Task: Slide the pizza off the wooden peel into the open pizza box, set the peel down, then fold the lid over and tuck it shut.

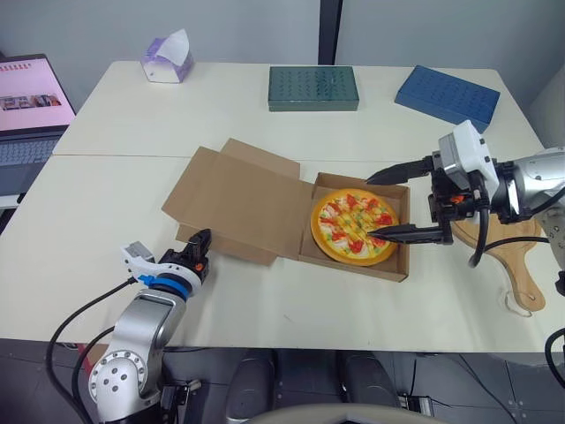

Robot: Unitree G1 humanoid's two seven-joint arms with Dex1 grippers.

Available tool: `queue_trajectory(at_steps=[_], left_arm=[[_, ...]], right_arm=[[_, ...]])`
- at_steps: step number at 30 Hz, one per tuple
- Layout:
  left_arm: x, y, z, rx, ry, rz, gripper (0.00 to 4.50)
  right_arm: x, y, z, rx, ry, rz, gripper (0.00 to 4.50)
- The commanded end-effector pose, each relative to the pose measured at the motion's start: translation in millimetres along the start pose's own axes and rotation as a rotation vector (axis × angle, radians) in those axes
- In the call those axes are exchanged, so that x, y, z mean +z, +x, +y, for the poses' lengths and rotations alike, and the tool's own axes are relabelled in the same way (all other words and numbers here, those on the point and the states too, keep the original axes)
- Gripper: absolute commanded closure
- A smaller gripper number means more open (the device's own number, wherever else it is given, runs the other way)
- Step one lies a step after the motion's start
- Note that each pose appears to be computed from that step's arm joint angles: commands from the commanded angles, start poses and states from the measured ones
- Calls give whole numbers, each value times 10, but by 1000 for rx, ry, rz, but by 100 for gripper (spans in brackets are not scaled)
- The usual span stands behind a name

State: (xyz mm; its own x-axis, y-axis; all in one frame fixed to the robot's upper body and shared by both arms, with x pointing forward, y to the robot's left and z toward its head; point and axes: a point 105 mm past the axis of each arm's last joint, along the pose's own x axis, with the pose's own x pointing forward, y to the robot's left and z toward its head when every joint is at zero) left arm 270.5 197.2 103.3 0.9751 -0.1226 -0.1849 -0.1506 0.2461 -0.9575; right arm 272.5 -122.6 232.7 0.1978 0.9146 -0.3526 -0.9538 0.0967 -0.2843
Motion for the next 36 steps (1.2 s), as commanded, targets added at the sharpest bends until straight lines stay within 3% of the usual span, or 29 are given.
queue_trajectory(at_steps=[1, 8, 9, 12, 16, 20, 22, 30, 36], left_arm=[[29, -43, -197, -79, 95, 13, 446], [107, -81, -414, -200, 413, 106, 446], [119, -87, -446, -219, 464, 123, 449], [167, -85, -511, -264, 555, 153, 450], [281, -39, -612, -311, 636, 162, 450], [365, 14, -657, -334, 687, 166, 450], [386, 34, -676, -346, 714, 172, 450], [534, 130, -741, -387, 815, 175, 450], [547, 245, -869, -483, 960, 258, 450]], right_arm=[[16, -7, -78, -65, -56, 21, 0], [-198, -81, -458, -289, -69, 120, 0], [-263, -111, -557, -341, -78, 156, 19], [-399, -159, -801, -453, -143, 246, 93], [-601, -166, -1089, -550, -271, 395, 243], [-830, -107, -1247, -540, -371, 525, 396], [-970, -61, -1288, -508, -390, 577, 444], [-1347, 86, -1179, -298, -375, 651, 444], [-1312, 94, -731, -42, -289, 556, 444]])
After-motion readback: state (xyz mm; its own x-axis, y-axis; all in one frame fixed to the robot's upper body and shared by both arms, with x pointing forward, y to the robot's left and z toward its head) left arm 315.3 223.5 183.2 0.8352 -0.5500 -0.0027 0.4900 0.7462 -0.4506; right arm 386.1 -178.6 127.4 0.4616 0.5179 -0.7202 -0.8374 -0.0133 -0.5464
